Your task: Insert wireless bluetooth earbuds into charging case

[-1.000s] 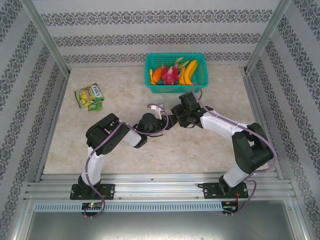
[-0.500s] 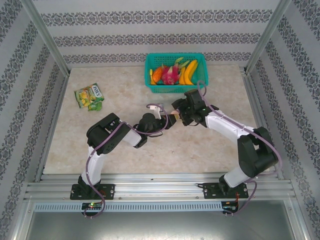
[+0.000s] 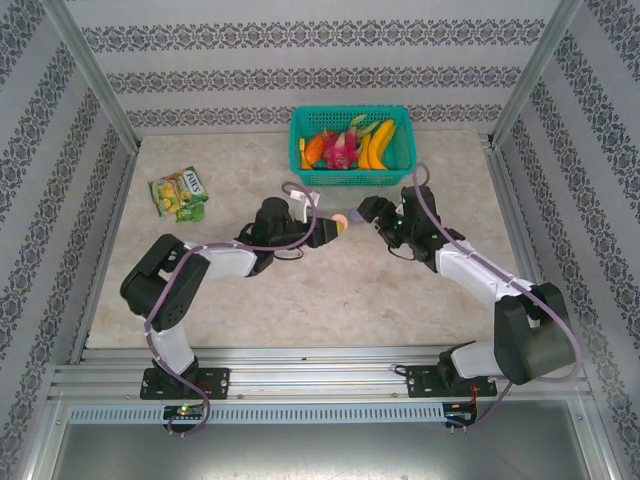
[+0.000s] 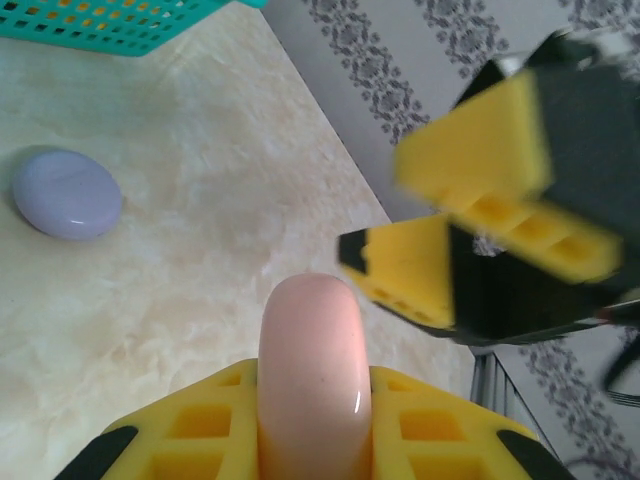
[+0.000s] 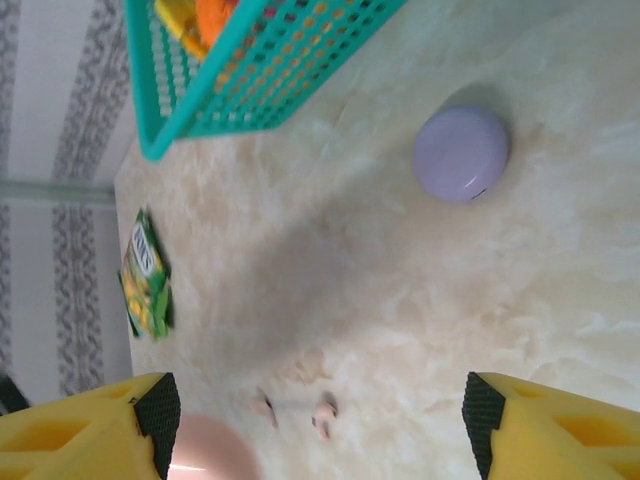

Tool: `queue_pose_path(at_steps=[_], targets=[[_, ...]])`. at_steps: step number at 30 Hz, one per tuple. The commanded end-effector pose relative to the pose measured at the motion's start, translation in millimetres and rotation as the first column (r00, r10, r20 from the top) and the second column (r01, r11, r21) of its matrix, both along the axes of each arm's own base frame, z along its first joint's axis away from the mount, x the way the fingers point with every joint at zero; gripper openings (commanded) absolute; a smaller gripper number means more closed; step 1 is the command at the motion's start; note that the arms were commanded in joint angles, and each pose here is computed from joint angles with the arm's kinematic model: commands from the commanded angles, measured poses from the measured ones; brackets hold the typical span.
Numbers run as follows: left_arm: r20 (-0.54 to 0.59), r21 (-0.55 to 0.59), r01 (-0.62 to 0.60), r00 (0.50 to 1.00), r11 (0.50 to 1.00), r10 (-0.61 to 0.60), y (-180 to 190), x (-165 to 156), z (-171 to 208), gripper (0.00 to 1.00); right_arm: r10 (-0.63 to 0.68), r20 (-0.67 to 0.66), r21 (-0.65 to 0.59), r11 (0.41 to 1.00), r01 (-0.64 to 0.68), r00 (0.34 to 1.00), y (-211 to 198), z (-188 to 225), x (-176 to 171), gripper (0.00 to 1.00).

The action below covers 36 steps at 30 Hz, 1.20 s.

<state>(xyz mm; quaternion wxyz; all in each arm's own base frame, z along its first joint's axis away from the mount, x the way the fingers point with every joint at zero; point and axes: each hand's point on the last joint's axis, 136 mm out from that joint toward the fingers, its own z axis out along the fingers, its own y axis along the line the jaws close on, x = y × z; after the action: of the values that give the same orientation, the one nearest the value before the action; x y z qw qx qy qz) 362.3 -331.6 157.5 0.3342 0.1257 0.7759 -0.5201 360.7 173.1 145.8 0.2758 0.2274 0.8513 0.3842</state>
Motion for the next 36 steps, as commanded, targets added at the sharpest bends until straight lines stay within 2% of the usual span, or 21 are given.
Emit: queue_pose_path(at_steps=[1,5,11,24,29,36], targets=[[-0.028,0.03,0.198,0.98,0.98,-0.197,7,-25,10,0.07,0.188,0.295,-0.037,0.982,-0.186,0.937,17,45,-8,0.77],[-0.028,0.015,0.263,0.965,0.965,-0.262,20,-31,31,0.07,0.269,0.358,-0.076,0.963,-0.26,0.894,20,45,-27,0.77],[-0.038,0.017,0.338,0.941,0.941,-0.338,22,-41,46,0.08,0.311,0.4,-0.047,0.946,-0.32,0.862,31,45,-38,0.75],[-0.042,0.015,0.33,0.943,0.944,-0.329,25,-37,40,0.09,0.382,0.408,-0.029,0.913,-0.406,0.829,69,50,-38,0.69],[-0.035,0.009,0.322,0.946,0.947,-0.321,26,-32,40,0.09,0.394,0.392,-0.032,0.909,-0.416,0.832,76,43,-36,0.67],[-0.014,-0.002,0.326,0.945,0.945,-0.326,28,-35,49,0.08,0.347,0.333,-0.032,0.934,-0.357,0.877,63,16,-27,0.63]])
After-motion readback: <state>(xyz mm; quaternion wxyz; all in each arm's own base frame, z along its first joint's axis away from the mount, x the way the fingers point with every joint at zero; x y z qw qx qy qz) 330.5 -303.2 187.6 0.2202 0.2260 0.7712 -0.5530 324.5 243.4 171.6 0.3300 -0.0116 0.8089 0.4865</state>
